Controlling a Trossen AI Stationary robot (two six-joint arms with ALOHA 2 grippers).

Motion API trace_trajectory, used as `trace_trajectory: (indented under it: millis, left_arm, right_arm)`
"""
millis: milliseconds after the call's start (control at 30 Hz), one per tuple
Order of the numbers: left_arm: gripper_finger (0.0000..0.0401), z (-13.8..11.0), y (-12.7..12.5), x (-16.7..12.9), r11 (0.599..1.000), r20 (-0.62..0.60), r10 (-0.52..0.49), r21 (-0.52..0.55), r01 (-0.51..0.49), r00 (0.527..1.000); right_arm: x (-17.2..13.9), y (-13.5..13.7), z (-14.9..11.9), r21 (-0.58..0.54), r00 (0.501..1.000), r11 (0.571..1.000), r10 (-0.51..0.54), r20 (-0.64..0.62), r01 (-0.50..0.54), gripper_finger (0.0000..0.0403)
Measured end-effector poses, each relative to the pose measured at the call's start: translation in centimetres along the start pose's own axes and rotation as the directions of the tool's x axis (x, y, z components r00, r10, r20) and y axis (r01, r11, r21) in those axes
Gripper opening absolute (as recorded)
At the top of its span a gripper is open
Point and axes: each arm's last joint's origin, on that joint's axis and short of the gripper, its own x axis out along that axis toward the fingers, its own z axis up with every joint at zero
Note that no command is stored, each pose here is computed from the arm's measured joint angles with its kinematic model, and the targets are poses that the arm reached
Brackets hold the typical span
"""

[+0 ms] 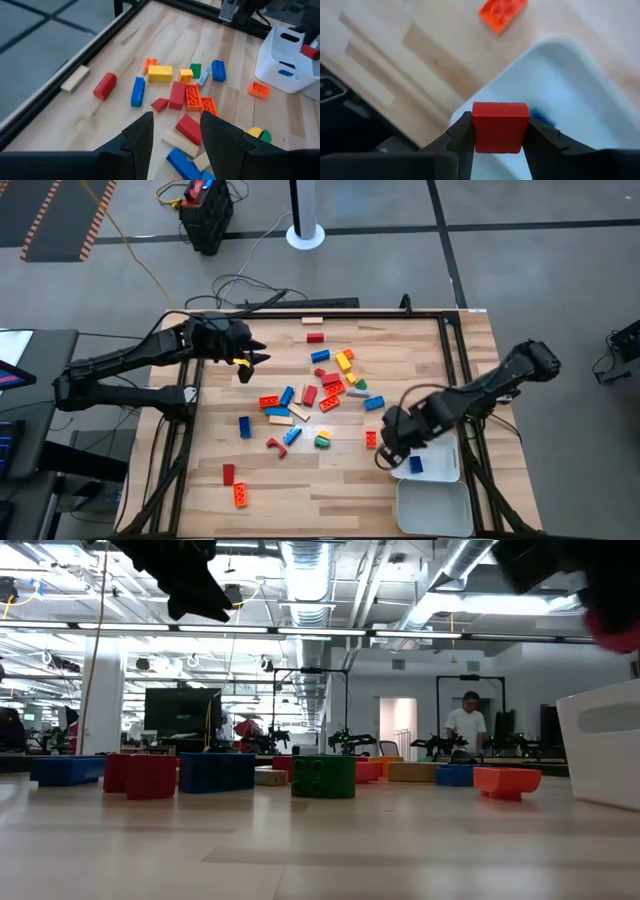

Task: Sort blocks by size
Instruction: Put the small red block into the white bin, then put the small orange game piece into the white bin

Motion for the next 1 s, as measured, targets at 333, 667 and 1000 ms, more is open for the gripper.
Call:
trace_trajectory:
  millis: [333,667,1000]
  left_arm:
    - [0.0155,0.6,-0.2,0.0,0.997,0.06,-0.051,0.056,0.048,0.997]
    - [0.0155,0.1,-0.2,0.0,0.998,0.007,-0.056,0.002,0.056,0.998]
    - [0.0155,-0.4,-0.1,0.0,0.993,-0.05,-0.052,-0.109,0.046,0.997]
  right_arm:
    - [0.1,0.0,-1.4,0.213,0.999,0.976,-0.039,0.003,0.037,0.0264]
    - [-1.7,-0.3,3.9,0.22,0.998,0.975,-0.002,0.056,-0.011,0.0303]
    - [-0.7,0.1,11.5,0.082,0.991,0.987,-0.135,-0.002,0.135,0.0299]
